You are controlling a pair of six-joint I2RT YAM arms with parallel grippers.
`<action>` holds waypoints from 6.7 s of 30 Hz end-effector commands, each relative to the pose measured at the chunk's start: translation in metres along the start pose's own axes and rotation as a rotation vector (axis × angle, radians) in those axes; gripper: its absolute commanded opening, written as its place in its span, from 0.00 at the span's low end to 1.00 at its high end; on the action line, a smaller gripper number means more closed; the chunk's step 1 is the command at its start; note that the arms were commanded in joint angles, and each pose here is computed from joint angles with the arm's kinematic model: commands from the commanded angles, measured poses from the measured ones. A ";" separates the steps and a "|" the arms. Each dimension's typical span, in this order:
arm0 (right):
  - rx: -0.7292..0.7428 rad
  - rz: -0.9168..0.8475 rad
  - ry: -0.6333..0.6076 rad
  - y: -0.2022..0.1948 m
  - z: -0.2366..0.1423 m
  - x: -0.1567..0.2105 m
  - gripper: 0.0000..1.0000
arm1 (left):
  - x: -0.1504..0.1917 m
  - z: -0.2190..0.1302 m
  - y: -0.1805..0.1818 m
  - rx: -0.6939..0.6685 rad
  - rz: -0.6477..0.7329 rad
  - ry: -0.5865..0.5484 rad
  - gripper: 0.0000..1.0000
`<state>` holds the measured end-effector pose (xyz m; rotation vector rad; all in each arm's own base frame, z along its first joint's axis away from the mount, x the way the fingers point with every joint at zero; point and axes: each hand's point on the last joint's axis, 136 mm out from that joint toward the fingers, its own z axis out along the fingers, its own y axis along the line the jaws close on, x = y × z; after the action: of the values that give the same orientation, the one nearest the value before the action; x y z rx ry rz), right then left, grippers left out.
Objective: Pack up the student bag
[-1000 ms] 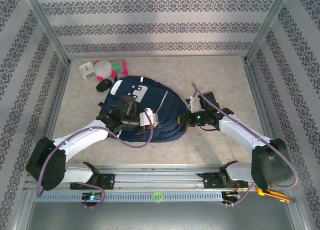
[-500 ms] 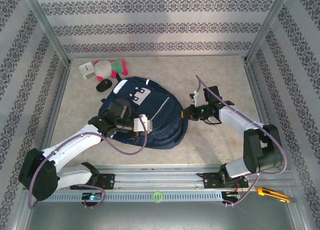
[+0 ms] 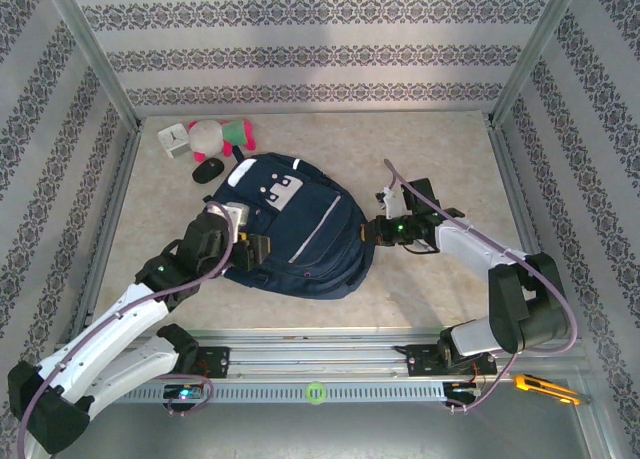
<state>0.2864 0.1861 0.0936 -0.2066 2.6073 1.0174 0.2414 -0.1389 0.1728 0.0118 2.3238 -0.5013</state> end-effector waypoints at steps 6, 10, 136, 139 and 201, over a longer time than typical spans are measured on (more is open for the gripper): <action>0.005 -0.046 0.017 0.006 0.004 0.014 0.00 | 0.041 0.012 0.069 -0.275 -0.538 0.076 0.62; 0.015 -0.054 0.014 0.007 0.005 0.016 0.00 | 0.046 0.034 0.075 -0.244 -0.568 0.101 0.61; -0.086 -0.140 -0.002 0.053 0.006 0.043 0.00 | 0.041 0.083 -0.139 0.472 1.139 0.014 0.63; -0.094 -0.152 0.000 0.056 0.008 0.044 0.00 | 0.042 0.102 -0.137 0.417 1.143 0.037 0.62; -0.030 -0.197 -0.078 0.057 -0.013 0.014 0.00 | 0.006 0.051 -0.147 0.549 0.879 -0.043 0.71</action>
<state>0.2518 0.2119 0.1258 -0.3756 2.4899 0.9719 0.2403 -0.2764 0.1667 1.2203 1.8726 -0.6365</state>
